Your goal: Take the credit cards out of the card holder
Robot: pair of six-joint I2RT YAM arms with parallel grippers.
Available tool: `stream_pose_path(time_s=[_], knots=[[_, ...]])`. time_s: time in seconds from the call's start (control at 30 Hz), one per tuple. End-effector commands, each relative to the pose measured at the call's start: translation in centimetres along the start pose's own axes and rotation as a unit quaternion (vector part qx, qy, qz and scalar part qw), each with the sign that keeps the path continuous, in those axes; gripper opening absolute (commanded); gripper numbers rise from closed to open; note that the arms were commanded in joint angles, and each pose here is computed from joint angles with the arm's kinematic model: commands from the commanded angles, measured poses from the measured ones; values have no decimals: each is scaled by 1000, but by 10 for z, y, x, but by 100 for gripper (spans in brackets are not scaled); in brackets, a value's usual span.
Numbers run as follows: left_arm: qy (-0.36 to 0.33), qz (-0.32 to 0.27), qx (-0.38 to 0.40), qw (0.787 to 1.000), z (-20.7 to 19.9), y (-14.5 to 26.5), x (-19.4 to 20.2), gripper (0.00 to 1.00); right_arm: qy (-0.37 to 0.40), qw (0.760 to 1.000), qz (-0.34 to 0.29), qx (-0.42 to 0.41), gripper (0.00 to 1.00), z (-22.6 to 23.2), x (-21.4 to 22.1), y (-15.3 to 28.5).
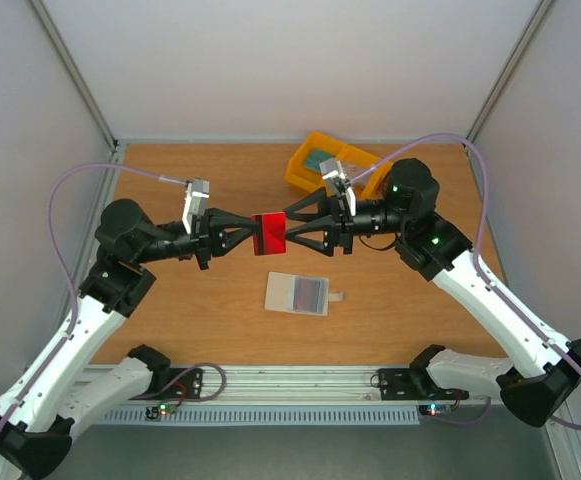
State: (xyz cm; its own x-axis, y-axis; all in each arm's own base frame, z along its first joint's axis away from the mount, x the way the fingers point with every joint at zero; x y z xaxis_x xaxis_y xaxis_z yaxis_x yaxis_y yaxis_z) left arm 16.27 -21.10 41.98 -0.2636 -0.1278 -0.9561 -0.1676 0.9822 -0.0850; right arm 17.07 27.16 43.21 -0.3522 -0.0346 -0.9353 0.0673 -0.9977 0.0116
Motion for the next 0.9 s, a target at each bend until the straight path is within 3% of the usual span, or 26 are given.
stream_pose_path(time_s=[0.0, 0.17, 0.33, 0.53, 0.57, 0.6, 0.63, 0.67, 0.7, 0.77, 0.8, 0.87], knots=[[-23, -26, 15, 999, -13, 3, -14, 0, 12, 999, 23, -36, 55, 14, 6, -13], [-17, -33, 13, 999, -13, 3, -17, 0, 2, 999, 45, -23, 41, 9, 19, -20], [-13, -31, 6, 999, -11, 4, -11, 0, -5, 999, 50, -13, 2, 4, 17, -23], [-1, -35, -4, 999, -11, 7, -8, 0, 4, 997, 42, 63, 1, -6, 10, -15], [7, -39, -22, 999, -6, 9, -7, 4, 9, 996, 46, 78, 1, -8, 9, -13], [20, -41, -42, 998, 0, 10, -4, 25, 12, 993, 56, 100, 1, -13, 11, -11], [34, -44, -68, 996, 8, 13, 1, 55, 16, 988, 66, 141, 1, -23, 11, -7], [50, -48, -98, 993, 15, 17, 6, 91, 23, 980, 83, 180, 1, -33, 12, -3], [67, -46, -128, 988, 23, 22, 14, 98, 29, 966, 104, 233, 1, -47, 13, 5], [82, -34, -192, 977, 38, 36, 33, 99, 56, 917, 175, 355, 1, -87, 21, 24], [80, -31, -224, 971, 43, 45, 40, 99, 74, 873, 216, 431, 1, -109, 22, 41], [71, -25, -304, 950, 61, 65, 57, 99, 114, 744, 319, 576, 1, -158, 24, 87]])
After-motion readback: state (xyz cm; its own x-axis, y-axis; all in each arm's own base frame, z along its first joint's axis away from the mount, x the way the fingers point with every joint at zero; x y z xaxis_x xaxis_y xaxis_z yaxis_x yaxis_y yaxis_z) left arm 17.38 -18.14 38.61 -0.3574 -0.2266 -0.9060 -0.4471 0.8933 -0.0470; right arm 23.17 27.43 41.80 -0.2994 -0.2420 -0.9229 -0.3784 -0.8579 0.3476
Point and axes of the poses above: each gripper's point midway between its finger pads, its own y axis back along the fingers, its own z axis along the line the jaws close on, x = y × z, the point moved 3 cm from there along y, back along the fingers, and after that the axes turned 4 degrees about -y, right-handed, at the moved point
